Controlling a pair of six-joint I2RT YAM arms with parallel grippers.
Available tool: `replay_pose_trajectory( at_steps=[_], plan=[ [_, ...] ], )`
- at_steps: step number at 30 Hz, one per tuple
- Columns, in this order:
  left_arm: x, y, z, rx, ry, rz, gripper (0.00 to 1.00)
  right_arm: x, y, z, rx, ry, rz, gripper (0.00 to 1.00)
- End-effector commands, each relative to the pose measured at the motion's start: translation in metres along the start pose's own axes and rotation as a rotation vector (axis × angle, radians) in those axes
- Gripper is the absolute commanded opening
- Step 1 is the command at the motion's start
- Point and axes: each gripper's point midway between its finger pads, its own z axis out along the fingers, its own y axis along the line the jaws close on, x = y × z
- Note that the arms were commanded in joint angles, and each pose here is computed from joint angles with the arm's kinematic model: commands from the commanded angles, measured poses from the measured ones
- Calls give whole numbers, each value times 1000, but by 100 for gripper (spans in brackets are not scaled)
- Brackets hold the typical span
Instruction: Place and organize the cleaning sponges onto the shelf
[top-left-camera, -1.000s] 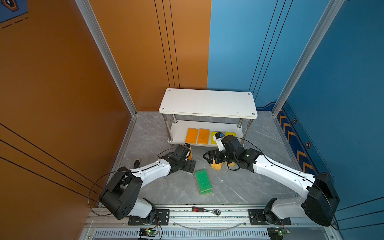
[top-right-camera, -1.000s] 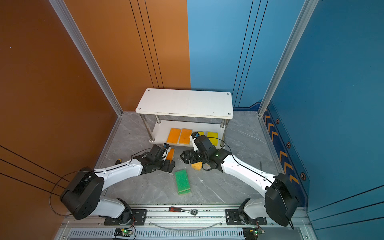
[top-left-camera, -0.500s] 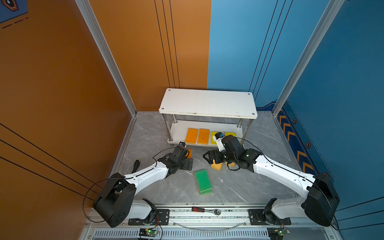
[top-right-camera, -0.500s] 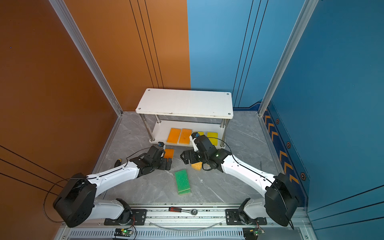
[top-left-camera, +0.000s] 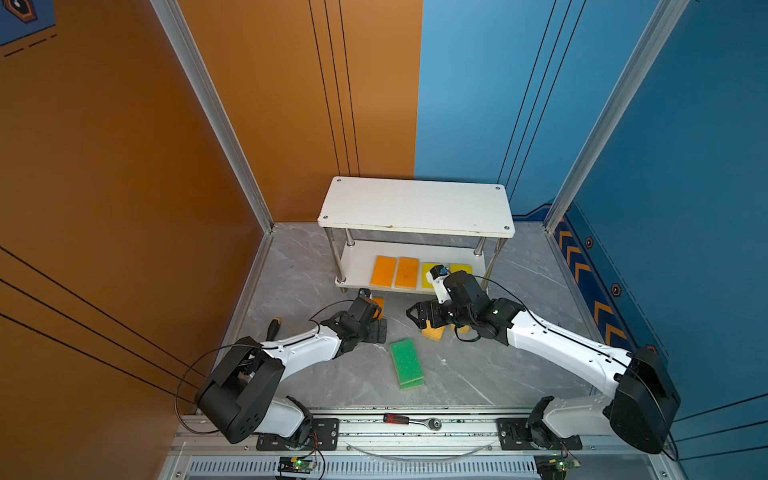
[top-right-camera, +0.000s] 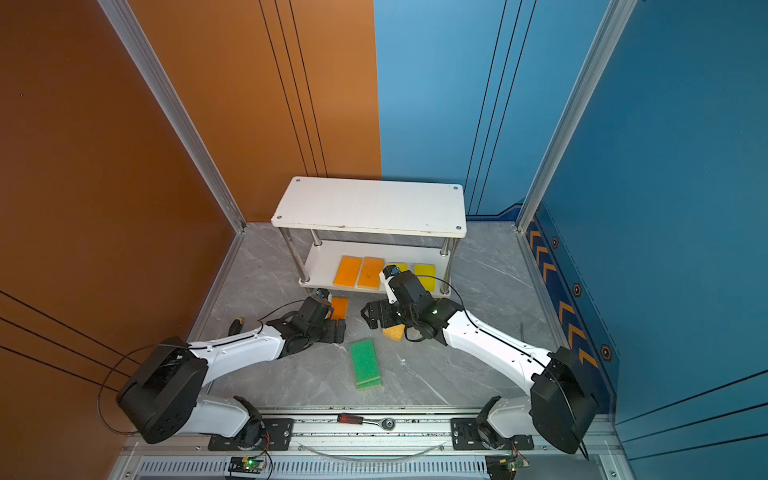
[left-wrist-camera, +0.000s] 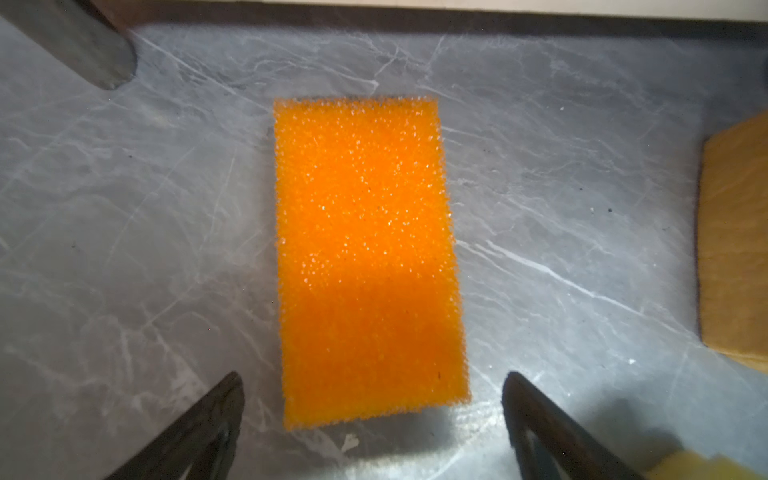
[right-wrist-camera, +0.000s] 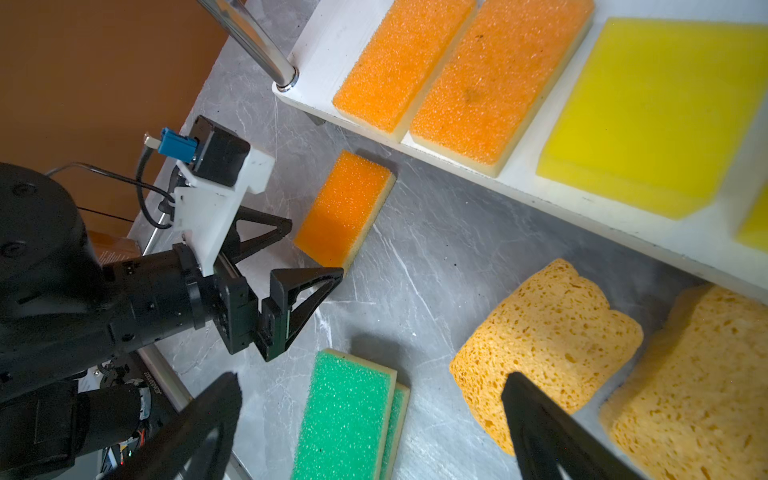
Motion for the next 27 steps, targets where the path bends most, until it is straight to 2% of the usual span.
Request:
replay_pose_trajectory(
  at_steps=[1, 7, 12, 14, 15, 17, 21, 27],
  plan=[
    [8, 2, 7, -18, 16, 0, 98, -3, 3, -5, -23, -19, 9, 97],
    [14, 3, 16, -43, 42, -2, 100, -2, 3, -5, -23, -18, 11, 97],
    [14, 2, 19, -56, 46, -1, 88, -2, 3, -5, -19, -20, 12, 97],
    [16, 2, 20, -58, 50, -2, 88, -1, 3, -5, -19, -17, 13, 97],
    [15, 2, 20, -58, 50, -2, 83, -1, 2, -5, -16, -17, 15, 97],
    [16, 3, 21, -62, 54, -1, 81, -2, 2, -4, -16, -18, 14, 97],
    [17, 3, 20, -60, 54, -3, 72, -2, 2, -3, -15, -16, 16, 97],
    [13, 2, 11, -55, 41, -4, 68, -2, 1, -3, -13, -14, 17, 97]
  ],
)
